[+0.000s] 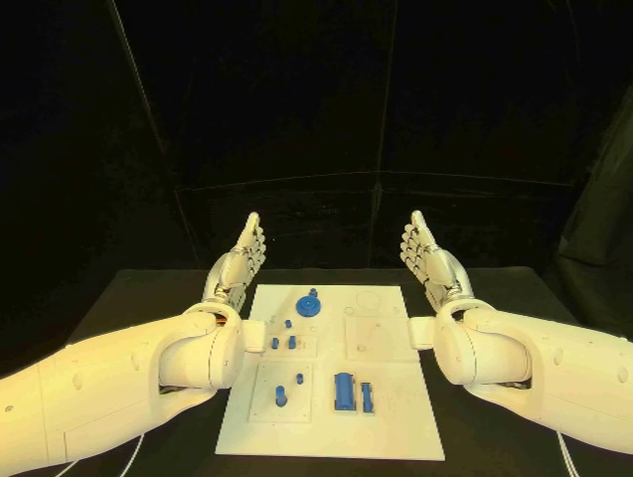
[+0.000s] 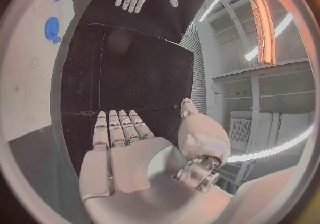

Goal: Assemble the parts on the task board

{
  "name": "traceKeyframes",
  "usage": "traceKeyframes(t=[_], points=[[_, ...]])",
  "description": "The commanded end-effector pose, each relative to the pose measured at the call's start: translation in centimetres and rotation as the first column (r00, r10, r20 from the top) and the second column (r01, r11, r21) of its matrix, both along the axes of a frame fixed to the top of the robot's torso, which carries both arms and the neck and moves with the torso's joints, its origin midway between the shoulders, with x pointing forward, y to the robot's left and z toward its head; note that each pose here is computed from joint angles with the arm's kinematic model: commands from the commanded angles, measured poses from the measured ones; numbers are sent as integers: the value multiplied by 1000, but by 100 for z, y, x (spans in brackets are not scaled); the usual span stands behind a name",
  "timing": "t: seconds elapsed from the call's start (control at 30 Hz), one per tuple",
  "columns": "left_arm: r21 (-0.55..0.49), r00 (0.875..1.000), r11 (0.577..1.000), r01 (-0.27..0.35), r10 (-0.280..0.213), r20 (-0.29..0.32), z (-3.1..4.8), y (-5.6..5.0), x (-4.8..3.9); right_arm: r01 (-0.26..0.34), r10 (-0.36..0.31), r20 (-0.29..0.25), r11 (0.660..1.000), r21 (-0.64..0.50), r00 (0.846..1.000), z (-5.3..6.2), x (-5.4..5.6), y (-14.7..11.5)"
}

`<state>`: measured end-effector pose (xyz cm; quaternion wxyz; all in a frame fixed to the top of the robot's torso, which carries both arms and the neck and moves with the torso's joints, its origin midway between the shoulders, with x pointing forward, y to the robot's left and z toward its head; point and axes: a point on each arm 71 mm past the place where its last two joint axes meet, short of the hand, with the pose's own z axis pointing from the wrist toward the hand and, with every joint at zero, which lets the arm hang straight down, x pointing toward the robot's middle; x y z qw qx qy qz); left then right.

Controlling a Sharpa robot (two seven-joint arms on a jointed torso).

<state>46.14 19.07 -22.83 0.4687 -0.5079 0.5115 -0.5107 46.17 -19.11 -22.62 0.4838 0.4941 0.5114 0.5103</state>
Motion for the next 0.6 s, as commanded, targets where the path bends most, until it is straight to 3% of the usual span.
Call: traceKeyframes(t=[0.03,0.6], points=[[27,999,999,-29,28,40,41,17,4,27,-27,10,1000,1,1000,20,1,-13],[27,999,999,-29,28,40,41,17,4,27,-27,10,1000,1,1000,20,1,-13]])
